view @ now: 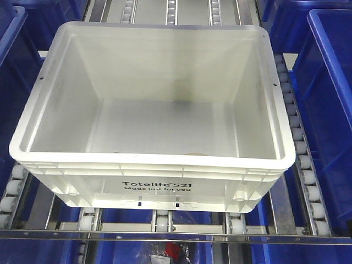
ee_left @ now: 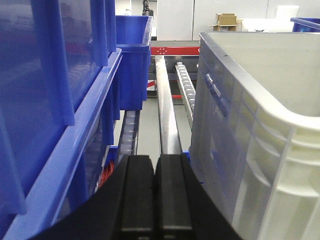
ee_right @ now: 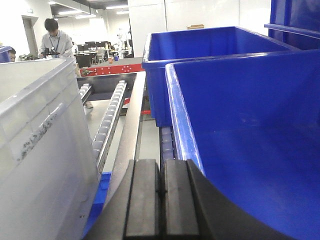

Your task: Place moving items into box and shelve

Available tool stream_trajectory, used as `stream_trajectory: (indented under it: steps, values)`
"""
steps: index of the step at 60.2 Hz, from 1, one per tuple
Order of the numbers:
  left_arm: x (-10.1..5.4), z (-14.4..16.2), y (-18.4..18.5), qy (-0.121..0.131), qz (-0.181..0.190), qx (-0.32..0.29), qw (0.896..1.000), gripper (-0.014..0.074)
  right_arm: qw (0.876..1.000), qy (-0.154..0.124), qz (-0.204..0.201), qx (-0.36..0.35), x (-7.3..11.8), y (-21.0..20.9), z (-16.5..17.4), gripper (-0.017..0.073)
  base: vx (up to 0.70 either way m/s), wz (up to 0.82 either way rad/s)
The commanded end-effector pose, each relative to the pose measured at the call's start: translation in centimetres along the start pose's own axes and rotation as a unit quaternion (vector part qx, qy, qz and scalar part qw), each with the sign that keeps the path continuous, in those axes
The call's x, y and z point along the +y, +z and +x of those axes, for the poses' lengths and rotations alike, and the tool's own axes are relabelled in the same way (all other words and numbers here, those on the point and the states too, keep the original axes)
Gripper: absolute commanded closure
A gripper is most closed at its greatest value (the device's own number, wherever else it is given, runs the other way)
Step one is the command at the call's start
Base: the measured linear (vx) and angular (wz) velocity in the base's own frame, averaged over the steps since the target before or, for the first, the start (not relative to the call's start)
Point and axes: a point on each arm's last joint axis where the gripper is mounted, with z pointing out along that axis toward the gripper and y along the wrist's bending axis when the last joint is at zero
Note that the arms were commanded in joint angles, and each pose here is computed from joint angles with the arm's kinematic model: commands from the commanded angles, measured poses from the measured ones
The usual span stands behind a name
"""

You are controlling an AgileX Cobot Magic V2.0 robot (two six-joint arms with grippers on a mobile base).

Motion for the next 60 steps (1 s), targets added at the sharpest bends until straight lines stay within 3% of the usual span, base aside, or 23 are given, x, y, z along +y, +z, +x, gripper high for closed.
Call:
stream_trajectory:
  steps: [1,8,17,21,26,37,60]
  values:
    - [-0.01,-0.03,-0.03,-0.006,0.001,-0.038,0.999,0.0617,0.999,-0.002,-0.002,-0.043,0.07,-0.09,-0.29,0.0575,0.00,0.00]
    - [-0.01,-0.03,-0.03,-0.006,0.001,-0.038,0.999,0.0617,0.999,-0.011,-0.001,-0.038,0.07,-0.09,-0.15,0.0575,0.00,0.00]
    - [-0.01,-0.03,-0.03,-0.006,0.001,-0.038,0.999,0.0617,0.996,-0.076,-0.015,-0.036,0.23,-0.09,-0.08,0.0575,0.00,0.00]
    - [-0.01,-0.03,-0.03,-0.006,0.001,-0.038,0.999,0.0617,0.995,-0.087,-0.019,-0.037,0.28,-0.09,-0.10,0.0575,0.00,0.00]
    - [-0.01,-0.03,-0.03,-0.006,0.001,-0.038,0.999,0.0617,0.995,-0.087,-0.022,-0.040,0.31,-0.09,-0.15,0.0575,0.00,0.00]
    - [-0.01,-0.03,-0.03,-0.006,0.001,-0.038,0.999,0.0617,0.997,-0.053,-0.025,-0.044,0.33,-0.10,-0.22,0.0575,0.00,0.00]
    - [-0.01,-0.03,-0.03,-0.006,0.001,-0.038,0.999,0.0617,0.997,-0.054,-0.024,-0.044,0.33,-0.10,-0.23,0.0575,0.00,0.00]
